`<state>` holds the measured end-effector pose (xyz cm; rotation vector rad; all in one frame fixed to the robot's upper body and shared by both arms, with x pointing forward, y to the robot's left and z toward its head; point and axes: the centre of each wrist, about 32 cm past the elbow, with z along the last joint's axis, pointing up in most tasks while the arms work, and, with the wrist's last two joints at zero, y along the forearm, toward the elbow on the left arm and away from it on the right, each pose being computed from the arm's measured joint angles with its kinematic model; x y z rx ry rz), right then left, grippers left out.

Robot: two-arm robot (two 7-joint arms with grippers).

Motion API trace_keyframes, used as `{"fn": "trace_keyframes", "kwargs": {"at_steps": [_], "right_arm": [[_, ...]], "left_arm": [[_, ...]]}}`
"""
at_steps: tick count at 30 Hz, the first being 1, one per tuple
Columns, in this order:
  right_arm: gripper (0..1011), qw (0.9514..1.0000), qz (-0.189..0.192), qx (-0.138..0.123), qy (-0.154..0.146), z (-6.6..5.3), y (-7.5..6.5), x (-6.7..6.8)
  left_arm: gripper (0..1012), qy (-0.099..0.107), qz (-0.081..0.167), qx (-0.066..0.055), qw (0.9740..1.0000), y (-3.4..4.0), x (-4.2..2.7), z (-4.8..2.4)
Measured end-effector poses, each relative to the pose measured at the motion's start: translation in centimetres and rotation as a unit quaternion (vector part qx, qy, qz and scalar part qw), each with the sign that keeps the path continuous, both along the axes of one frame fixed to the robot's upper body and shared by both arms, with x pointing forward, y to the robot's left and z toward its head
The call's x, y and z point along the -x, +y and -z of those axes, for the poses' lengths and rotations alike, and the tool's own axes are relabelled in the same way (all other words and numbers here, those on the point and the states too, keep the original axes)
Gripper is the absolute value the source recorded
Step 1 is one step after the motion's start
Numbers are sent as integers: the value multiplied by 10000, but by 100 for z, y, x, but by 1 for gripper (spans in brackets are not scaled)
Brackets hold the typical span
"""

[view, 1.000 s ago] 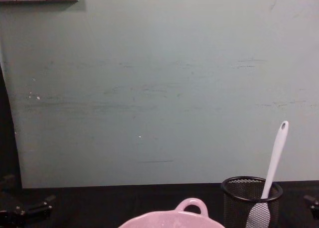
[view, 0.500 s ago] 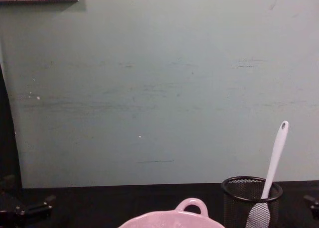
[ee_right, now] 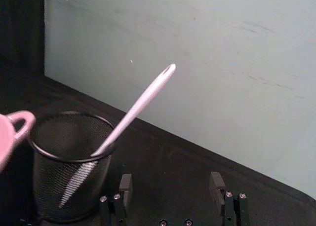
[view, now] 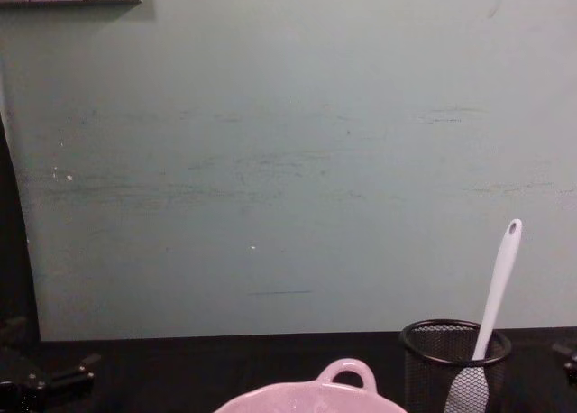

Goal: Use the one hand to pick up the spoon and stir the clear water in the bowl.

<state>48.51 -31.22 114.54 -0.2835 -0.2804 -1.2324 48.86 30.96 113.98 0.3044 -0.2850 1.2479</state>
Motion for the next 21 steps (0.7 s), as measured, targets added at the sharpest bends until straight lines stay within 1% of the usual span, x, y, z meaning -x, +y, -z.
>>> {"fn": "trace_keyframes", "kwargs": {"at_steps": [4,7,8,11,12,14,15,16,17,20,21], "right_arm": [[1002,9998,-91,-181,6,-79,-42,61],[1002,9991,-164,-373,68,-132,-89,130],[1002,9985,-207,-495,103,-155,-111,166],[1002,9969,-278,-721,172,-187,-152,219],[1002,9953,-330,-886,226,-205,-167,242],[1002,9929,-382,-1081,304,-226,-190,258],[1002,9896,-420,-1315,401,-246,-208,263],[1002,9881,-441,-1406,444,-255,-214,262],[1002,9840,-487,-1625,549,-277,-224,254],[1002,9764,-578,-1959,704,-313,-229,237],[1002,9715,-633,-2149,777,-335,-228,221]], "left_arm": [[1011,0,0,0,10000,0,0,0],[1011,0,0,0,10000,0,0,0],[1011,0,0,0,10000,0,0,0],[1011,0,0,0,10000,0,0,0],[1011,0,0,0,10000,0,0,0],[1011,0,-1,0,10000,0,0,0],[1011,0,0,0,10000,0,0,0],[1011,0,0,0,10000,0,0,0],[1011,0,0,0,10000,0,0,0],[1011,0,0,0,10000,0,0,0],[1011,0,0,0,10000,0,0,0]]}}
